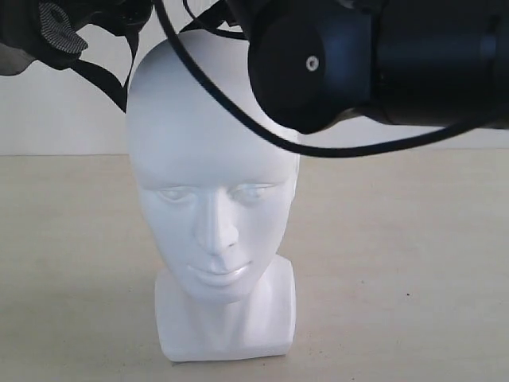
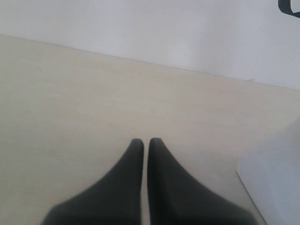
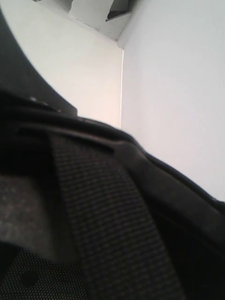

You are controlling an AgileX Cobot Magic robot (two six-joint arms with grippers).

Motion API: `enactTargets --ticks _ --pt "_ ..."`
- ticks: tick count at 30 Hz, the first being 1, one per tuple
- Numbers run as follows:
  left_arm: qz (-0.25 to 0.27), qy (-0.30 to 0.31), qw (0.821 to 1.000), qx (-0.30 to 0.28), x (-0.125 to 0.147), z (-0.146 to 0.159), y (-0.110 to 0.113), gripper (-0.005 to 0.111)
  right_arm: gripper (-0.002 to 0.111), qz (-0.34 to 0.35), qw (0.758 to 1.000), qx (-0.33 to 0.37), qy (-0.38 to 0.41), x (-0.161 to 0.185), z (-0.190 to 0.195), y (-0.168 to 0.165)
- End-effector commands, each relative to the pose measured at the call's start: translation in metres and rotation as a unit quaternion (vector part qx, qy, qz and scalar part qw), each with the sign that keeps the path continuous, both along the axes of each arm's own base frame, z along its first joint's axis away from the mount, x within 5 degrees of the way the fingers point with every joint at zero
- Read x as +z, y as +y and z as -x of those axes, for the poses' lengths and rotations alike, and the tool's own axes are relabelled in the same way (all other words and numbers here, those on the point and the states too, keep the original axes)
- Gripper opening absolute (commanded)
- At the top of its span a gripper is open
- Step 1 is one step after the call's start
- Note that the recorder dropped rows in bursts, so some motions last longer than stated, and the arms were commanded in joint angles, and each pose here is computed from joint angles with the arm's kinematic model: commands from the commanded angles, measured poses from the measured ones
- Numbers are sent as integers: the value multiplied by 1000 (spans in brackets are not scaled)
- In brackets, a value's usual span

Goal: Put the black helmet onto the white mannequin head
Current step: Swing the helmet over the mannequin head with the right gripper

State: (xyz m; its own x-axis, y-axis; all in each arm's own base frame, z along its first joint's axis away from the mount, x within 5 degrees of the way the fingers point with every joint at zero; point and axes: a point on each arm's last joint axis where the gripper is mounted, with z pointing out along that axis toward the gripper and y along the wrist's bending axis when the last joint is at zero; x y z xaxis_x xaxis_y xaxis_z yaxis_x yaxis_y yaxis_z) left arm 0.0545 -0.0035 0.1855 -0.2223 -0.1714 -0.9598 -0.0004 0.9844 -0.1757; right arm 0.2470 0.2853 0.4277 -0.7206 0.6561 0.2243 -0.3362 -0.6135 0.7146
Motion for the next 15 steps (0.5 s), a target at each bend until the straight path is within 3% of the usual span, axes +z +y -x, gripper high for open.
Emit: enactTargets --ticks 1,15 --pt "2 -1 1000 -2 0 0 0 4 0 -66 996 -6 -55 23 11 -15" --pt "2 -1 1000 -2 0 0 0 4 0 -51 998 -27 -40 16 26 -38"
